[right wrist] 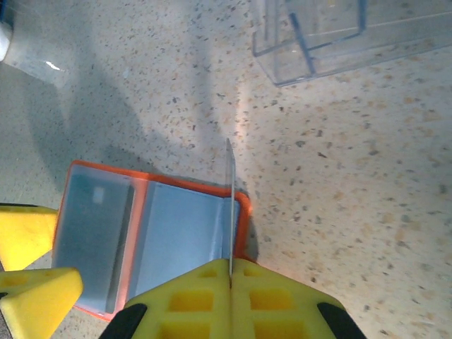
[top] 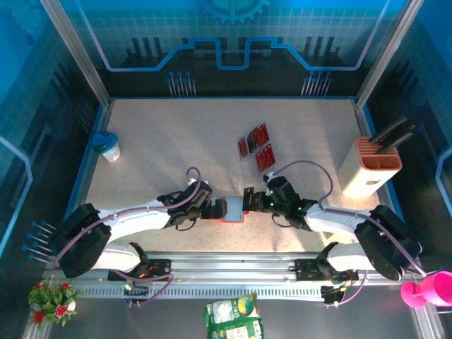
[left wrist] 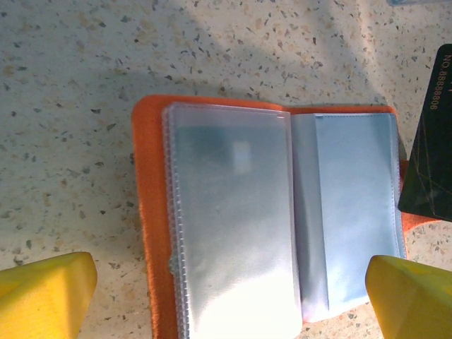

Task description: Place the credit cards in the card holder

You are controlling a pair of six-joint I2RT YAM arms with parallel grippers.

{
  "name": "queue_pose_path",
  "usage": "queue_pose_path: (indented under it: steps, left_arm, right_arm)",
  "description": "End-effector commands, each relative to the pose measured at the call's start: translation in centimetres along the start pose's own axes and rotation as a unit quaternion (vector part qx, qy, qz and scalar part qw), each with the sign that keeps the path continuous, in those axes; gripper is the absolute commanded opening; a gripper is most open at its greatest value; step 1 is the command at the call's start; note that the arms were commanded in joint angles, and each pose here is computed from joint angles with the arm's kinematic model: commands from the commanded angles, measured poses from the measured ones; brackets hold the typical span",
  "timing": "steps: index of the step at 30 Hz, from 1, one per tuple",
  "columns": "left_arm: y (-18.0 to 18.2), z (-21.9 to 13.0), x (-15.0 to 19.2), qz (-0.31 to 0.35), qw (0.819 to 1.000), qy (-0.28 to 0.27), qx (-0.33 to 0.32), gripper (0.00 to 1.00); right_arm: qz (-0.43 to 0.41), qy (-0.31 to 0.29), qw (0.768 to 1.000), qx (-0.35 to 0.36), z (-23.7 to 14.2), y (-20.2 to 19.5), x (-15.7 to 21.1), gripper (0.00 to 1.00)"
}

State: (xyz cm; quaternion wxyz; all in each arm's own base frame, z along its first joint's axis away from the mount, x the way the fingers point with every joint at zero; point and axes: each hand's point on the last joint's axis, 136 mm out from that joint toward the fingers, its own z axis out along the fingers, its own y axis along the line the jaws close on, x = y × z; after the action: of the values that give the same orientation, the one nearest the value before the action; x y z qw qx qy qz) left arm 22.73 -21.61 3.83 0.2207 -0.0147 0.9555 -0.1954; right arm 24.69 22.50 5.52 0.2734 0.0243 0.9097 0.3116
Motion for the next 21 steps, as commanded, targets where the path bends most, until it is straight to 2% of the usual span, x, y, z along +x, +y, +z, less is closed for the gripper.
queue_pose_path:
  steps: [1, 14, 21]
  left_arm:
    - [-1.8, -0.1, -0.8, -0.01, 1.0, -0.004, 0.027, 0.99]
    - [-2.7, -0.5, -1.3, -0.006, 0.999, -0.008, 0.037, 0.99]
    - [-2.2, -1.2, -1.9, 0.018, 1.0, -0.015, 0.011, 0.99]
  right_arm:
    - [-0.01, 0.017, 0.999, 0.03, -0.6, -2.0, 0.9, 0.0]
    - [-0.031, 0.017, 0.998, 0.056, -2.5, -3.4, -0.3, 0.0]
    - [-0.041, -0.004, 0.999, 0.031, -4.0, -1.5, -2.8, 0.0]
